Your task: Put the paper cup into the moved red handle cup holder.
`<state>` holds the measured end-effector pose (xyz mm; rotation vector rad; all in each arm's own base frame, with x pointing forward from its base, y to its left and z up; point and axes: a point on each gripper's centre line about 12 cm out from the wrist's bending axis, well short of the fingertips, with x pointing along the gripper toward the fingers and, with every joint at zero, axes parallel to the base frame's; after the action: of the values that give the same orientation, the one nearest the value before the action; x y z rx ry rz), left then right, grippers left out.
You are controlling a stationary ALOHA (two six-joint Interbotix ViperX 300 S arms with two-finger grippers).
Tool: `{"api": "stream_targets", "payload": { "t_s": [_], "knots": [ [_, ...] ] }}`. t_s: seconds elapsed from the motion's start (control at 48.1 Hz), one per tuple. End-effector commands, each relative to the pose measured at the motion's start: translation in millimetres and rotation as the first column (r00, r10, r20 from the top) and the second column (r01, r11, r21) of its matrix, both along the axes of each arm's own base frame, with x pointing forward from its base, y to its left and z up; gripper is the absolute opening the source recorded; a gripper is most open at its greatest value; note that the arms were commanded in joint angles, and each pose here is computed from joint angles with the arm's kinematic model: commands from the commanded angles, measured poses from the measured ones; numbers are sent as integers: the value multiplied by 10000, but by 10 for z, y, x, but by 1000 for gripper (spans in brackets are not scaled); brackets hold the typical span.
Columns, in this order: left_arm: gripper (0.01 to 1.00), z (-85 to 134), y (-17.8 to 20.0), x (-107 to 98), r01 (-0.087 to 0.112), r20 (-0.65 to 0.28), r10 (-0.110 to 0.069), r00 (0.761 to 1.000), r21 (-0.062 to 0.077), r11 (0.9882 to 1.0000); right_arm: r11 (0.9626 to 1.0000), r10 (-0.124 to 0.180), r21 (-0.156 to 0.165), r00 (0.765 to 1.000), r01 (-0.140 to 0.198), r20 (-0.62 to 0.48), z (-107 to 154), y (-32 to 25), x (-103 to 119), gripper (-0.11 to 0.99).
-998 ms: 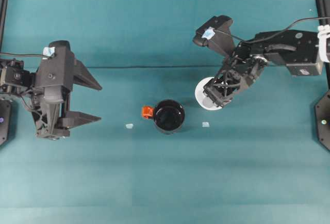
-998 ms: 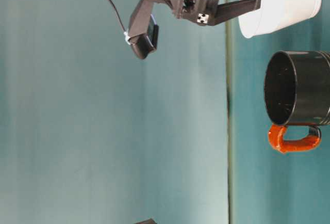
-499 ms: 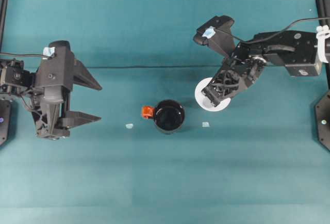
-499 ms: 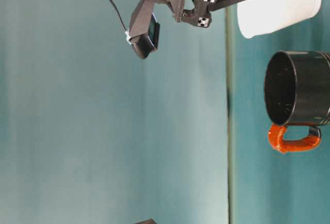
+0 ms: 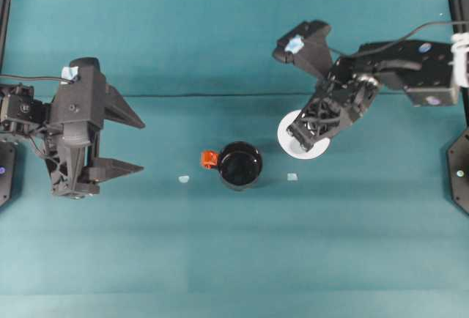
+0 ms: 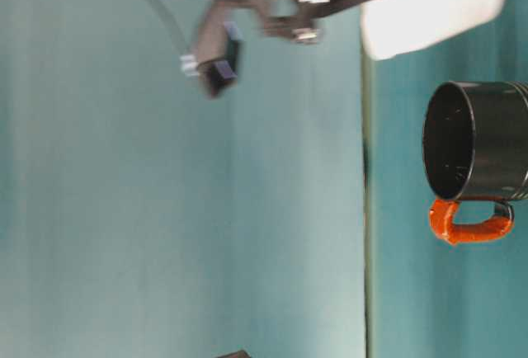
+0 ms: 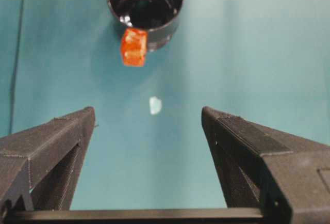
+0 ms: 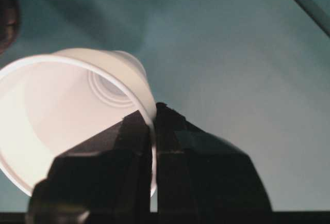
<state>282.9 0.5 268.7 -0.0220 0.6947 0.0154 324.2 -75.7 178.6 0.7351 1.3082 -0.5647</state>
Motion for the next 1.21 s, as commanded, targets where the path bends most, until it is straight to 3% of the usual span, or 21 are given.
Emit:
{"api": "stream_targets", "payload": {
  "t_s": [0.0, 0.187, 0.416, 0.624, 0.936, 1.186],
  "knots": [
    [910, 60, -3, 13, 33, 215, -34, 9998, 41, 10000, 9988, 172, -468, 9920, -115, 1249, 644, 29, -45, -109],
    [910, 60, -3, 13, 33, 215, -34, 9998, 41, 10000, 9969, 481, -682, 9872, -380, 1524, 1094, 88, -102, -109],
    [909, 60, -3, 13, 33, 215, -34, 9998, 41, 10000, 9955, 737, -707, 9842, -630, 1611, 1109, 154, -6, -109],
    [909, 61, -3, 15, 33, 230, -34, 9997, 41, 10000, 9931, 1003, -804, 9752, -859, 1973, 1157, 205, 244, -109],
    [909, 67, -3, 17, 24, 245, -24, 9997, 29, 10000, 9876, 1501, -692, 9774, -1411, 1492, 926, 305, 737, -109],
    [909, 67, -3, 17, 24, 245, -24, 9997, 29, 10000, 9826, 1819, -573, 9781, -1768, 1008, 674, 397, 915, -109]
  ]
}}
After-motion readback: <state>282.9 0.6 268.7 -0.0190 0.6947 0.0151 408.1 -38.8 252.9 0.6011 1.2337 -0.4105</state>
